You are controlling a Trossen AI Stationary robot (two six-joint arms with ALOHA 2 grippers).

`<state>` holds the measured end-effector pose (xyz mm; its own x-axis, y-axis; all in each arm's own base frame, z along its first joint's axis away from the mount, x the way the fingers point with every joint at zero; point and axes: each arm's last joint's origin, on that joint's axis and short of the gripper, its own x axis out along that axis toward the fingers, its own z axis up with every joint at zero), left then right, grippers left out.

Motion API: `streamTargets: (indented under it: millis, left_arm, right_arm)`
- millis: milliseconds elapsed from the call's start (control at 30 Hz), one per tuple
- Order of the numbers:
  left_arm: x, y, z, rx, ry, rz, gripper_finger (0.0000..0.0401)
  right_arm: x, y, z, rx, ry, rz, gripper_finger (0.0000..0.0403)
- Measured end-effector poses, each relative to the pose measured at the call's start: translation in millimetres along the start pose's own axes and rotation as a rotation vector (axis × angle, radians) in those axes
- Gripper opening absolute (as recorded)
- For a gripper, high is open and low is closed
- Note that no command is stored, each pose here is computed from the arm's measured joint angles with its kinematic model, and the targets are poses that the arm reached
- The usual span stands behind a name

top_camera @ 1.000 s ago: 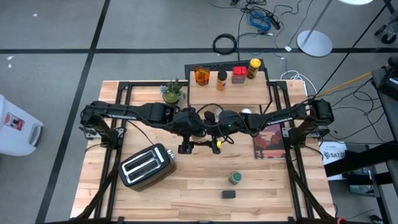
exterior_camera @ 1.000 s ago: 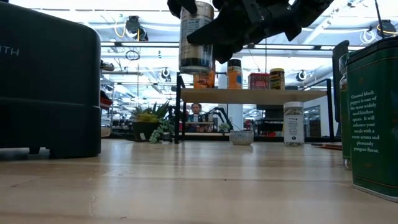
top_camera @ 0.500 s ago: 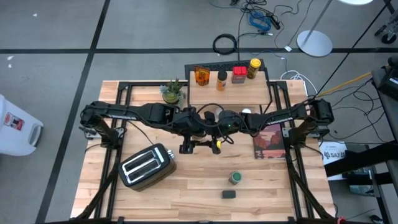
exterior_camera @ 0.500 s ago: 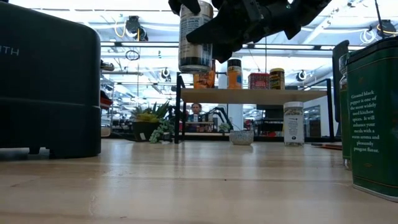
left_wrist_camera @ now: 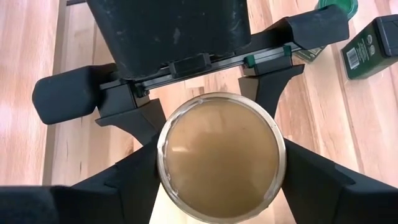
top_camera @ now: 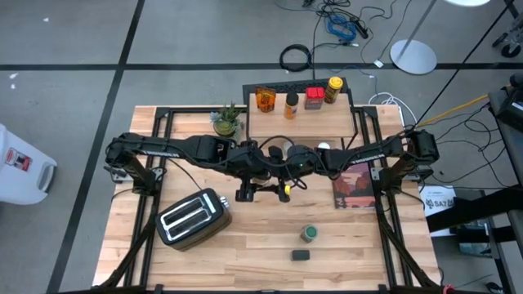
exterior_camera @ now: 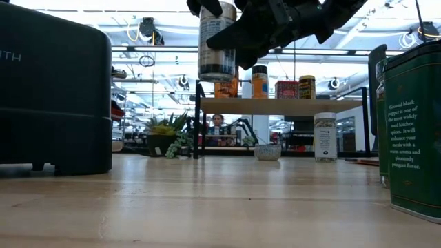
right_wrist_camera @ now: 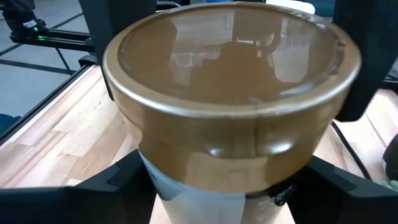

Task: Shelf spices
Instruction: Put the brown seasoning bottle on the shelf

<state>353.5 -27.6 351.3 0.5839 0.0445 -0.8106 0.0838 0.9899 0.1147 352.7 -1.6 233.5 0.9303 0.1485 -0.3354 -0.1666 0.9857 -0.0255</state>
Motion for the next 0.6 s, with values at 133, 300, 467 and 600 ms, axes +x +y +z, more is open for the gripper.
streamTargets:
  millis: [133, 300, 467, 600]
  left_arm:
    - [0.0, -0.1, 0.0, 0.001, 0.0, 0.0, 0.0283]
    - [0.0, 0.1, -0.1, -0.005, 0.001, 0.003, 0.0282]
    - [0.0, 0.5, -0.7, -0.005, 0.008, 0.017, 0.0282]
    - [0.0, 0.4, -1.3, -0.005, 0.014, 0.017, 0.0282]
  right_arm:
    - [0.0, 0.0, -0.1, 0.004, 0.003, -0.01, 0.0277]
    - [0.0, -1.4, -0.3, 0.036, 0.008, -0.045, 0.0343]
    - [-0.1, -1.8, -2.2, 0.049, 0.028, -0.062, 0.0351]
    - [-0.8, -1.3, -2.6, 0.051, 0.038, -0.06, 0.0349]
